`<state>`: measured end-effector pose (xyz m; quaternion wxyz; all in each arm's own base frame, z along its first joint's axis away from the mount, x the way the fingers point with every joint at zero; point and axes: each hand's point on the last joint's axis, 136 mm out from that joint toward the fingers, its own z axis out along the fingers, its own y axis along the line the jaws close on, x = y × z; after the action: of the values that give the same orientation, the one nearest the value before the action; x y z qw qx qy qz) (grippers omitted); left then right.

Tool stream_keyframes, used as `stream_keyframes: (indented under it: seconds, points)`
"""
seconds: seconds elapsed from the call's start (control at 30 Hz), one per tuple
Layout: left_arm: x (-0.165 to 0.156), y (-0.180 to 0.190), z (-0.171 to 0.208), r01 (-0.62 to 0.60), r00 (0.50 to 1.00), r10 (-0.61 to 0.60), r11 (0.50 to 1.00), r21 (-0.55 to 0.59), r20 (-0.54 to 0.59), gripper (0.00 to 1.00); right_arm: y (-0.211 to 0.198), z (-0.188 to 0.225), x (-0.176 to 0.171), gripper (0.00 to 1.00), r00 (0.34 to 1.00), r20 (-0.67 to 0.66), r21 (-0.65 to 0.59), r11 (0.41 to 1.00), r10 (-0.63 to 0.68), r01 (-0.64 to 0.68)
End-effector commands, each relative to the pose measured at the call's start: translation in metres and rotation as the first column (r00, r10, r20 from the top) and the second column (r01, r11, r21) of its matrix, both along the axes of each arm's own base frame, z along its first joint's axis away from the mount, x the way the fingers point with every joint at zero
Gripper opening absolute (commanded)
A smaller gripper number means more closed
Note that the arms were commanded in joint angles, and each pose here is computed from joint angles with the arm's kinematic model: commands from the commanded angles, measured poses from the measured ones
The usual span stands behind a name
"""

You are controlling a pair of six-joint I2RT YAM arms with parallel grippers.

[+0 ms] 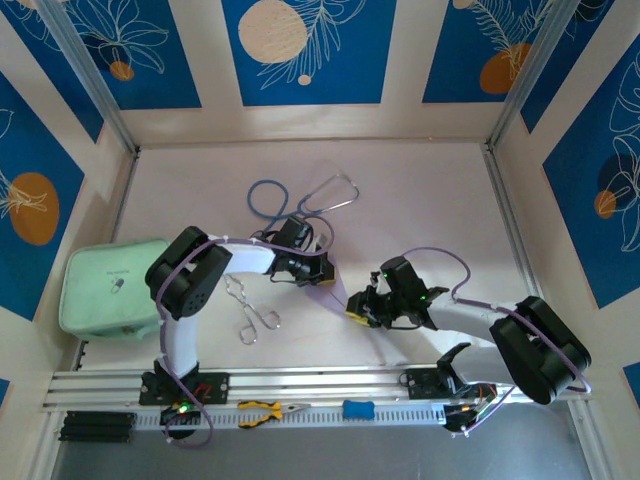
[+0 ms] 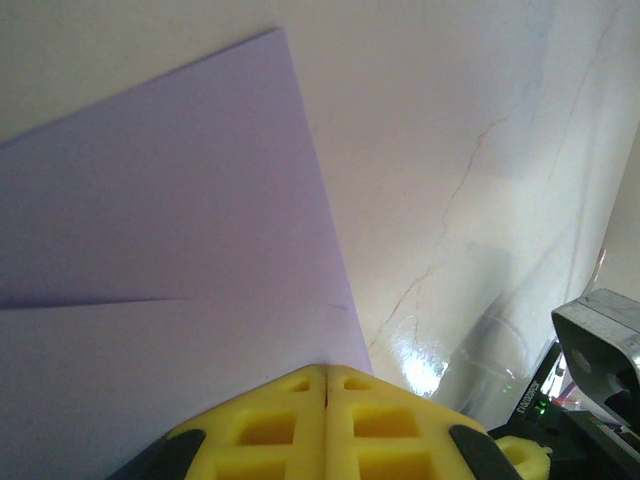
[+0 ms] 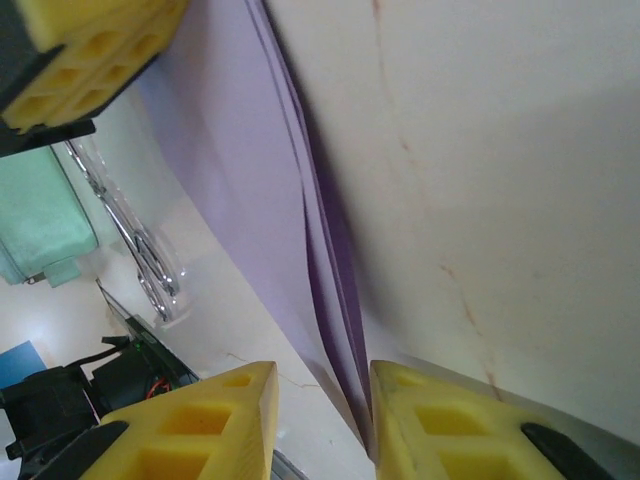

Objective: Fold a paper plane with a square sheet of paper (pick it up from the middle)
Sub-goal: Turn over the paper at the center of the table.

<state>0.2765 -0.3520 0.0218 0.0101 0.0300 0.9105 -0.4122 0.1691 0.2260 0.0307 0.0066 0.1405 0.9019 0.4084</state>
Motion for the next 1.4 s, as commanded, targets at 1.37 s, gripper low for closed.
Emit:
stream_keyframes:
  seconds: [1.37]
  points:
    - [0.022, 0.053, 0.094, -0.109, 0.945, 0.049, 0.98, 0.169, 0.325, 0.35, -0.042, 0.073, 0.027, 0.09, 0.932, 0.356, -0.203, 0.979, 0.065, 0.009]
